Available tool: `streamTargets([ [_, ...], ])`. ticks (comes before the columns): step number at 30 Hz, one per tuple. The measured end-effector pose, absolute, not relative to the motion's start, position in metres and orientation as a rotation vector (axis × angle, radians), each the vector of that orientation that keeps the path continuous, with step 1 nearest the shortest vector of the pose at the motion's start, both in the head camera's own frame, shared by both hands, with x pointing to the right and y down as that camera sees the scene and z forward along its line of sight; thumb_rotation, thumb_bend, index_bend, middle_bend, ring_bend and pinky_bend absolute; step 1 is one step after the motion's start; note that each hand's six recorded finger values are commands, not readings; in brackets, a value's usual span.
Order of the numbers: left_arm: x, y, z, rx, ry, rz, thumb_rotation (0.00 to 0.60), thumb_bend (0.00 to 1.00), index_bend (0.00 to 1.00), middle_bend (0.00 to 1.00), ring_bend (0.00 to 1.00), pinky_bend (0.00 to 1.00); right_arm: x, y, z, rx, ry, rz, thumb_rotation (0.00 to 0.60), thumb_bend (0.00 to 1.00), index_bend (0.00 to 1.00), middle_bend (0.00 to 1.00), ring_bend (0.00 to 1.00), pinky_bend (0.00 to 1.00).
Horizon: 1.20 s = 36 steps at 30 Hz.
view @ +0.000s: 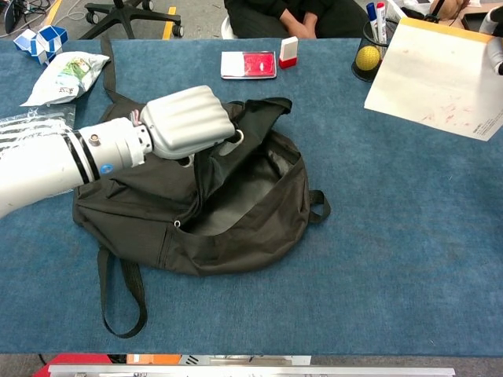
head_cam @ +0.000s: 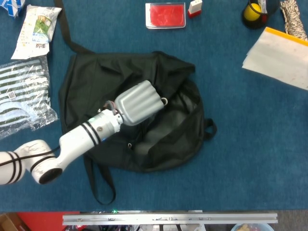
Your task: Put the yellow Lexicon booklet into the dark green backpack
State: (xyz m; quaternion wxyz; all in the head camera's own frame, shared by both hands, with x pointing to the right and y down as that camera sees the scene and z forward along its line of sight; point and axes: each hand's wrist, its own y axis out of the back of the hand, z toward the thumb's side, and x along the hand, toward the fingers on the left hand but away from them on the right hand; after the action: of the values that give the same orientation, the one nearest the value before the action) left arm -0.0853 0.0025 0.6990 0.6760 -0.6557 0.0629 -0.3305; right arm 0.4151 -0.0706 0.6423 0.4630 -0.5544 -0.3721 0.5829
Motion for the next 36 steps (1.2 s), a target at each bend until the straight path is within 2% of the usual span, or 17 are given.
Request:
streamTargets([
  [5,-0.094,0.004,0.698,-1.471,0.148,-0.749,0.6,0.24,0.52,0.52,0.54,0.64,0.408,-0.071,0.641,-1.403,-0.927,1.42,0.6,0.57,0.74,0.63,0.53,0.62],
  [9,-0.098,0.009,0.702,-1.482,0.133,-0.756,0.6,0.24,0.53,0.52,0.55,0.75,0.406,-0.07,0.642,-1.451,-0.949,1.419,0.6,0.57,0.74,0.63,0.54,0.62],
  [11,-0.098,0.013,0.707,-1.481,0.114,-0.757,0.6,0.25,0.54,0.51,0.54,0.76,0.406,-0.07,0.641,-1.45,-0.948,1.419,0.6,0.57,0.74,0.63,0.54,0.62],
  [14,-0.096,0.016,0.713,-1.504,0.102,-0.754,0.6,0.36,0.55,0.52,0.55,0.76,0.409,-0.07,0.639,-1.447,-0.957,1.419,0.6,0.57,0.74,0.63,0.54,0.62],
  [21,-0.087,0.019,0.711,-1.54,0.112,-0.684,0.6,0.46,0.66,0.62,0.63,0.86,0.415,-0.069,0.638,-1.44,-0.969,1.423,0.6,0.57,0.74,0.63,0.54,0.62],
  [28,-0.087,0.013,0.708,-1.546,0.138,-0.627,0.6,0.48,0.73,0.7,0.7,0.93,0.412,-0.068,0.64,-1.471,-0.978,1.416,0.6,0.57,0.74,0.63,0.54,0.62],
  [36,-0.101,-0.006,0.689,-1.561,0.27,-0.64,0.6,0.48,0.72,0.71,0.71,0.94,0.398,-0.067,0.643,-1.577,-1.002,1.391,0.6,0.57,0.74,0.63,0.54,0.62],
])
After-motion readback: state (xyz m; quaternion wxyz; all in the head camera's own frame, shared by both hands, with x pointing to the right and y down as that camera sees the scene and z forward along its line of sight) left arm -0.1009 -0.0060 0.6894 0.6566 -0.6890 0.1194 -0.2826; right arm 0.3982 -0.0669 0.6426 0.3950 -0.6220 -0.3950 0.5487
